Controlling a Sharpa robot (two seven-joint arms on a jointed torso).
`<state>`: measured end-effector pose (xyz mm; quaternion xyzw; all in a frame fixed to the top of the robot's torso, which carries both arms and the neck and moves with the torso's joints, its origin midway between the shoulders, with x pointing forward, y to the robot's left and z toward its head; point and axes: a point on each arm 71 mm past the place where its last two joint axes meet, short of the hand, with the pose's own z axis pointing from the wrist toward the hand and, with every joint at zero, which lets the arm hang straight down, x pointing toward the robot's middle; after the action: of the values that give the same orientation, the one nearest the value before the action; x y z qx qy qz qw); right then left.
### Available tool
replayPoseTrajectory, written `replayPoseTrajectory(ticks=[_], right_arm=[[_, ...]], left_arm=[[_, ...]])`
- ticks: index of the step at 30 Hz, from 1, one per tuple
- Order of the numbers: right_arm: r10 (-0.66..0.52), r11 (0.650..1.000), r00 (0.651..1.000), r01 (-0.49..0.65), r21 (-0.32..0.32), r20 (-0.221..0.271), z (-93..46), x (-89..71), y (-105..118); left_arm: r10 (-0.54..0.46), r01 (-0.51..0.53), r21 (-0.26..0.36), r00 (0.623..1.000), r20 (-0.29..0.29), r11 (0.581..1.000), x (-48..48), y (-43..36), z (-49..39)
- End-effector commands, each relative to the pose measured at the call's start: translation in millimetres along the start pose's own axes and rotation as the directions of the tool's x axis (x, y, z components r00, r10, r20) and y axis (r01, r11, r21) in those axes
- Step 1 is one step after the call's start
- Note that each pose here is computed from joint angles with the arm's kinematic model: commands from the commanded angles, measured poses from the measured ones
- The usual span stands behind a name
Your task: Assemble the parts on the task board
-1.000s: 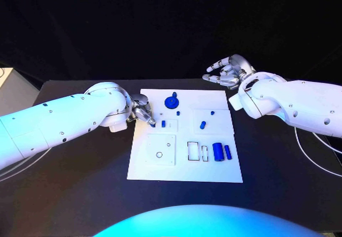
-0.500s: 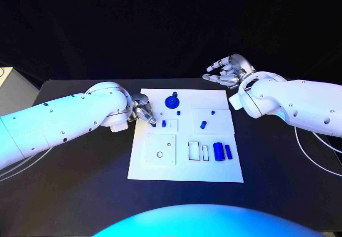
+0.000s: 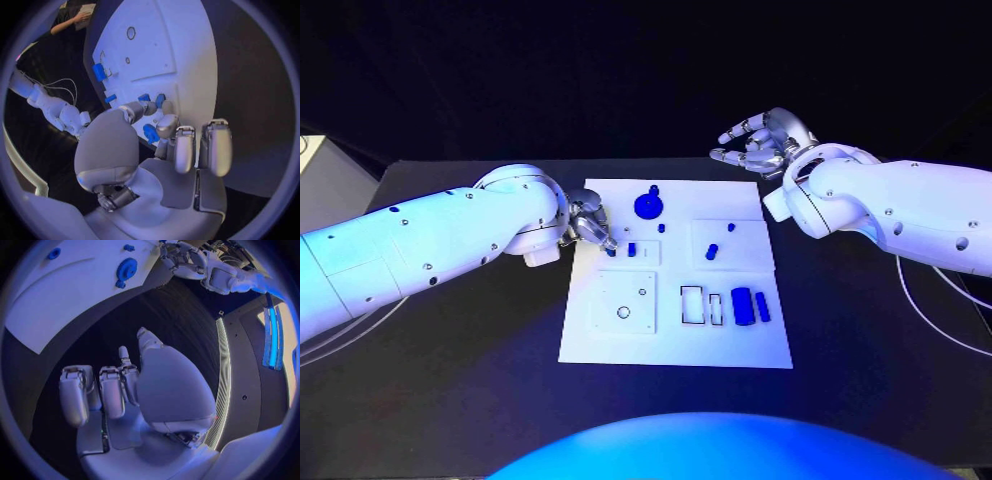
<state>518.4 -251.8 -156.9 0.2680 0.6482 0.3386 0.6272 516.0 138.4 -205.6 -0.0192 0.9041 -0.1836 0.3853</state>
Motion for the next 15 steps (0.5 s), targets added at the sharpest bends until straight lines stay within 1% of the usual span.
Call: replayPoseTrajectory(ticks=[1,15], right_arm=[[-0.004,1.000,1.000,0.004,-0.017,-0.009,-0.2,0.9,1.3],[-0.004,1.000,1.000,0.004,-0.018,-0.007,-0.2,0.7,1.3]], left_arm=[[-0.010,0.011,0.020,0.999,-0.035,1.000,5.4,-5.2,1.1],[-0.027,0.027,0.010,0.999,-0.025,1.000,4.0,-3.5,2.0]])
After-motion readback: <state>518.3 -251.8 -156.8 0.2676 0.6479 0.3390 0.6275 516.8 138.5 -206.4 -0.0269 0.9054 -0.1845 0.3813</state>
